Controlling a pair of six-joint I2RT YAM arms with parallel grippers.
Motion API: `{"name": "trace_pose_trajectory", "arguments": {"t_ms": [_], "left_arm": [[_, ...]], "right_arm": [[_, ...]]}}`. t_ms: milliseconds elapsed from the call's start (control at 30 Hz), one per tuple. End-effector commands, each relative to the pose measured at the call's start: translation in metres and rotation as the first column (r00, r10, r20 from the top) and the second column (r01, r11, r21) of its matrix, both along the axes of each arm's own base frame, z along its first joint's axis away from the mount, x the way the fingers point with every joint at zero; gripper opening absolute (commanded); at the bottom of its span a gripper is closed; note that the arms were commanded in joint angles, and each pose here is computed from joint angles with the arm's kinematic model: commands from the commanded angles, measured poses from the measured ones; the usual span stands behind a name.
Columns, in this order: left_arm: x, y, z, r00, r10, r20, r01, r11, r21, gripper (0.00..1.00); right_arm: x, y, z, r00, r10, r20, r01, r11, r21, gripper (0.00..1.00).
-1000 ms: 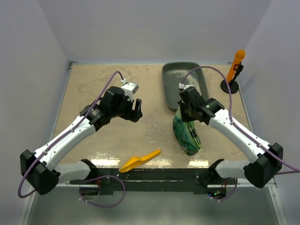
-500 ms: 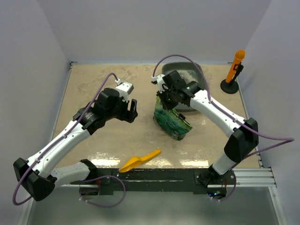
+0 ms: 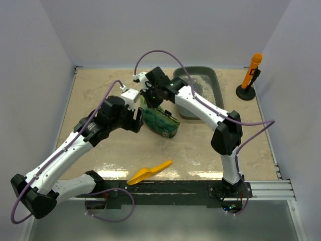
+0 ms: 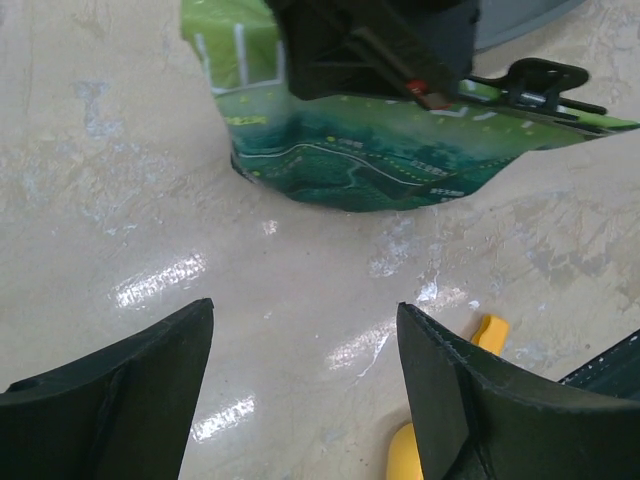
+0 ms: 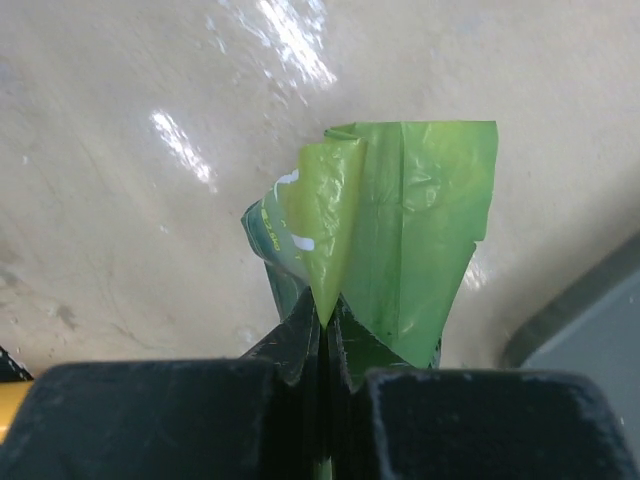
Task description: Fill the litter box with clean litter
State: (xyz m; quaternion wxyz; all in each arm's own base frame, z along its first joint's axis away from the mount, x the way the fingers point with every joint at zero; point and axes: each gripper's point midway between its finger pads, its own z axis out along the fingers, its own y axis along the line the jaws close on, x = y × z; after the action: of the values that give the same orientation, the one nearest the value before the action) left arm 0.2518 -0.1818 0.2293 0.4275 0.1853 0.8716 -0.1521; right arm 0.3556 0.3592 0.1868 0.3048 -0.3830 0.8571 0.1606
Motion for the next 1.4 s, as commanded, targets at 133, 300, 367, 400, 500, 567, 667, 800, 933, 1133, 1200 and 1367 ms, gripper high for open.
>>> {"name": "trace_pose_trajectory", "arguments": {"t_ms": [133,300,367,400,500,567,667,800,933,1133,1200,1367], "left_arm": [[-0.002,0.010,0.021,0.998,0.003,0.066,-0.003,1.000,0.001,0.79],[-0.003,0.004,0.027,0.997,-0.024,0.072,0.026,0.999,-0.019,0.79],[-0.005,0.000,0.031,0.996,-0.047,0.076,0.050,0.998,-0.032,0.79],[-0.006,-0.001,0.034,0.995,-0.058,0.082,0.062,0.997,-0.037,0.79],[-0.014,-0.007,0.043,0.988,-0.120,0.102,0.127,0.990,-0.062,0.79],[-0.018,-0.009,0.047,0.983,-0.146,0.115,0.154,0.986,-0.068,0.79],[-0.024,-0.011,0.057,0.973,-0.182,0.145,0.195,0.977,-0.083,0.79],[-0.031,-0.014,0.075,0.958,-0.216,0.189,0.240,0.964,-0.112,0.79],[-0.031,-0.018,0.082,0.951,-0.236,0.202,0.262,0.958,-0.116,0.80],[-0.031,-0.024,0.084,0.946,-0.257,0.195,0.284,0.951,-0.125,0.80],[-0.030,-0.023,0.085,0.947,-0.253,0.197,0.280,0.951,-0.127,0.80],[-0.031,-0.021,0.085,0.948,-0.249,0.198,0.276,0.953,-0.122,0.80]], "right_arm": [[0.003,0.054,0.083,0.983,0.076,0.166,-0.114,0.965,0.237,0.00],[0.000,0.039,0.114,0.972,0.029,0.233,-0.090,0.963,0.254,0.57],[0.002,0.023,0.137,0.960,-0.037,0.279,-0.037,0.966,0.256,0.65],[0.001,0.016,0.144,0.956,-0.054,0.289,-0.021,0.968,0.250,0.66],[-0.012,-0.012,0.161,0.943,-0.078,0.323,0.006,0.976,0.219,0.68],[-0.018,-0.030,0.145,0.945,-0.084,0.317,0.034,0.987,0.160,0.70],[-0.039,-0.044,0.128,0.962,-0.040,0.272,0.007,0.993,0.119,0.70],[-0.060,-0.055,0.110,0.975,0.020,0.223,-0.040,0.996,0.084,0.69],[-0.070,-0.060,0.095,0.979,0.056,0.196,-0.068,0.996,0.056,0.72],[-0.074,-0.051,0.077,0.983,0.093,0.157,-0.099,0.995,0.028,0.82],[-0.076,-0.047,0.072,0.984,0.104,0.147,-0.108,0.994,0.019,0.82],[-0.078,-0.044,0.056,0.986,0.113,0.121,-0.112,0.994,-0.014,0.80]]}}
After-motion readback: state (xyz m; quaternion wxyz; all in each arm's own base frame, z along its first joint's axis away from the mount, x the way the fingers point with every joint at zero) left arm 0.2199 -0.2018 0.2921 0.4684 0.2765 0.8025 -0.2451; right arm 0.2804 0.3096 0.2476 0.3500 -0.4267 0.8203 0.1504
